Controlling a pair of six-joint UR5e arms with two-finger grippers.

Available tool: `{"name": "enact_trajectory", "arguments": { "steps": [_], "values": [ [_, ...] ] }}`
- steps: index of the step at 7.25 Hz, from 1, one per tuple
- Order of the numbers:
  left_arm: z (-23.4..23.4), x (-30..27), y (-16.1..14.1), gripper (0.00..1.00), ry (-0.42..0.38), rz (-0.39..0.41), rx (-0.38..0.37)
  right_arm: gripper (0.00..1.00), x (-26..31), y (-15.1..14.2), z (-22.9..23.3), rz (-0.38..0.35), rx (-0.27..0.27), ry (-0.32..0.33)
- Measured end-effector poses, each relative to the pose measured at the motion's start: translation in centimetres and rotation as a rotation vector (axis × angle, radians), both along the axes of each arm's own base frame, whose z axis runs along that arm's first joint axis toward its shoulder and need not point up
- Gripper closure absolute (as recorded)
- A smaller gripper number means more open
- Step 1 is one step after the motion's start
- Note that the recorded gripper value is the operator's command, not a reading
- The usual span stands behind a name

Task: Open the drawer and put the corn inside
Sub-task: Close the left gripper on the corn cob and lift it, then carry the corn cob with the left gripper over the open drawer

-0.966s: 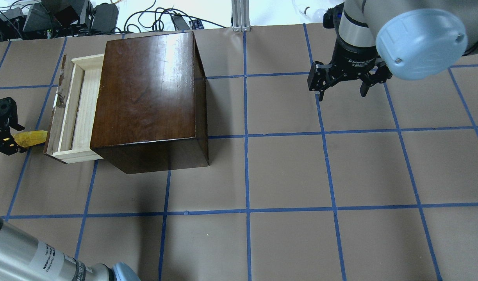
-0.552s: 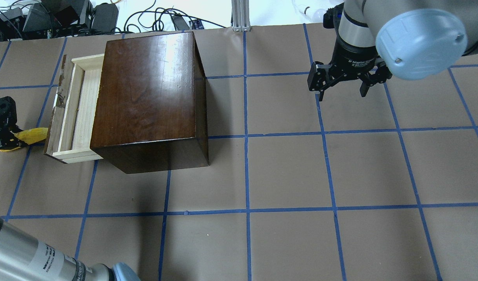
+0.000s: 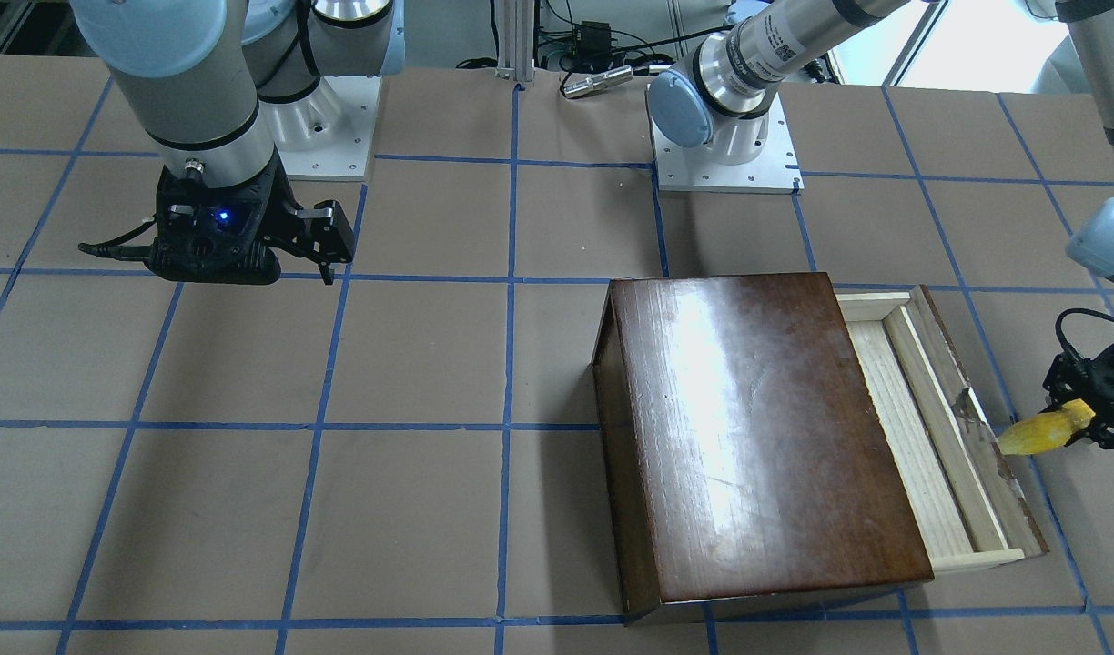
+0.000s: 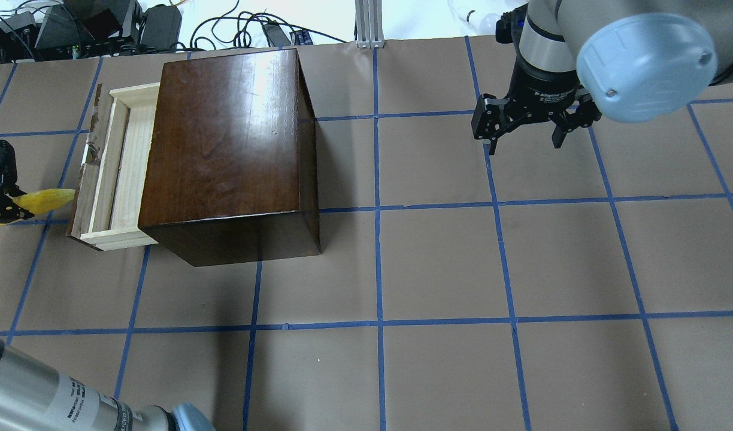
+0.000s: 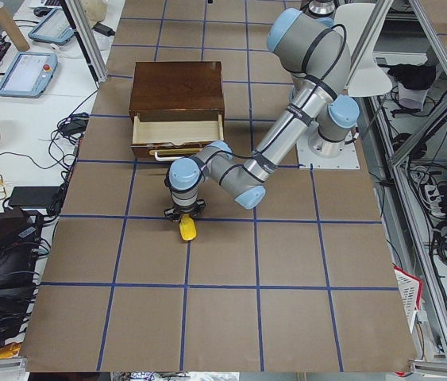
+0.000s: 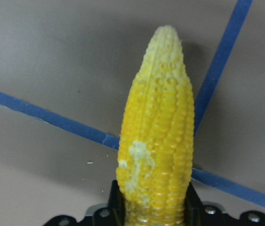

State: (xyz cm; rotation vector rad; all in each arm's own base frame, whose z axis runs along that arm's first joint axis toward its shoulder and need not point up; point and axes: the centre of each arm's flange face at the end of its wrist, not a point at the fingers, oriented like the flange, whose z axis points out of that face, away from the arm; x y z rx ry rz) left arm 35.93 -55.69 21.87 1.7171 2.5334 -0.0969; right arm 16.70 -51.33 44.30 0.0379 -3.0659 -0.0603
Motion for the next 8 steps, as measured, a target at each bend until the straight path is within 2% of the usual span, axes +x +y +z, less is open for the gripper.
{"name": "enact_trajectory", "arguments": {
  "steps": [3,6,8],
  "values": [
    [5.9,-1.5,0.1,1.0,-0.012,0.079,-0.064,0.0,0.0,0.0,0.0,0.0,0.001,0.0],
    [13.6,-4.6,-0.1,1.0,0.031,0.275,-0.099,0.0,0.0,0.0,0.0,0.0,0.001,-0.001],
    [16.9,-8.0,-0.6,1.0,0.052,0.415,-0.115,0.0,0.0,0.0,0.0,0.0,0.001,-0.001]
  ]
}}
